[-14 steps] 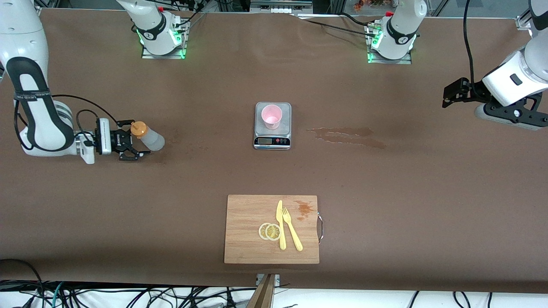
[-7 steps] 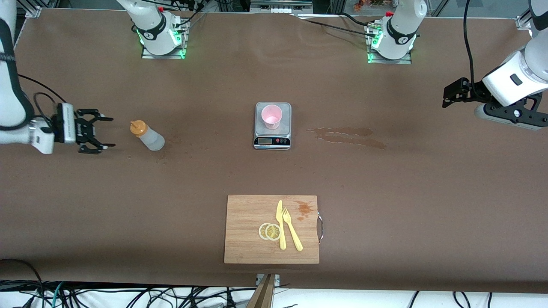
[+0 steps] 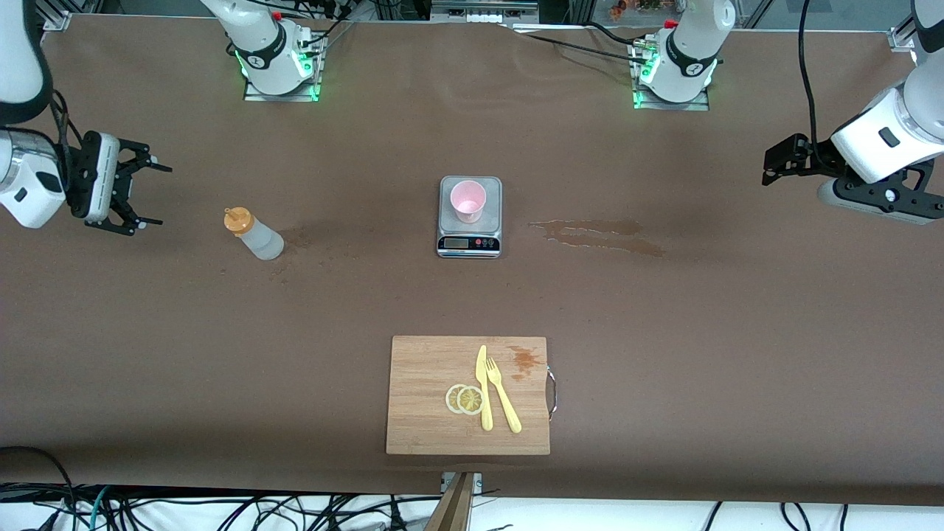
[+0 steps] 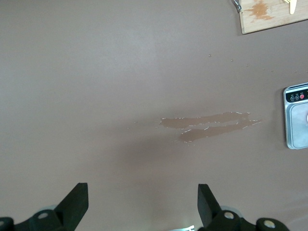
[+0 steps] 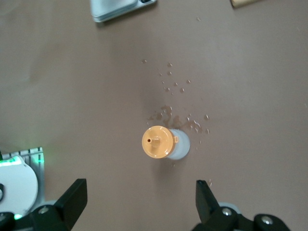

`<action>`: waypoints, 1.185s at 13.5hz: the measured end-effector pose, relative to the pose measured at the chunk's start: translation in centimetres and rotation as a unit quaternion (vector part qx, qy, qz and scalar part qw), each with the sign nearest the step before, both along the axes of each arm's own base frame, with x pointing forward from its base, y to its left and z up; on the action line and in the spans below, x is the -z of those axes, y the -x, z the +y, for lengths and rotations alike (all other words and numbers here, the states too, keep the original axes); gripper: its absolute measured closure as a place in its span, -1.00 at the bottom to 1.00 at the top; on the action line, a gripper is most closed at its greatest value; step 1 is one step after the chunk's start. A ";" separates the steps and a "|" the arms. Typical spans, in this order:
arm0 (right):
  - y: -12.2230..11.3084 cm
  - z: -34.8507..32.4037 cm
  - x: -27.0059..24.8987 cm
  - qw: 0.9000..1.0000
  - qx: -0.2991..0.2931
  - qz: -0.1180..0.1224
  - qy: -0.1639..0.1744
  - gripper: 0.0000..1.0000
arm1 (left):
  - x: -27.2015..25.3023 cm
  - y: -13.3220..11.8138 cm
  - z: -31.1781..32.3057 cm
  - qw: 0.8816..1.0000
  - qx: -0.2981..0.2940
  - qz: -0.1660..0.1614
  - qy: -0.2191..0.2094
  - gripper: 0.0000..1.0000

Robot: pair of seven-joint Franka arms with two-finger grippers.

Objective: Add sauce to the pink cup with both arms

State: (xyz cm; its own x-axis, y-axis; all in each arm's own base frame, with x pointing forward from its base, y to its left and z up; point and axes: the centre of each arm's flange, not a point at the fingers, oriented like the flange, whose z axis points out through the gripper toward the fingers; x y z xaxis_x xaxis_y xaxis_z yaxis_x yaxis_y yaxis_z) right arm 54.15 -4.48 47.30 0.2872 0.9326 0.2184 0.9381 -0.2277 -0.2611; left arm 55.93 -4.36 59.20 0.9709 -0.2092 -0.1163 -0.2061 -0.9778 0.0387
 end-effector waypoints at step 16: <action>4.3 11.0 -9.7 0.862 0.461 0.007 0.212 -1.00 | 0.1 0.1 0.0 1.000 0.000 0.004 0.000 -1.00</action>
State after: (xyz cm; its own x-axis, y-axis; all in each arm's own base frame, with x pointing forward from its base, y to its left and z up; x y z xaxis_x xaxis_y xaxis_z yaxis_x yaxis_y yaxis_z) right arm 49.89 6.55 57.00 0.9485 0.3023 -0.0947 0.3054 -0.9520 0.0196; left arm 55.85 -4.33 59.14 0.9701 -0.2089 -0.1237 -0.2055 -0.9779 0.0396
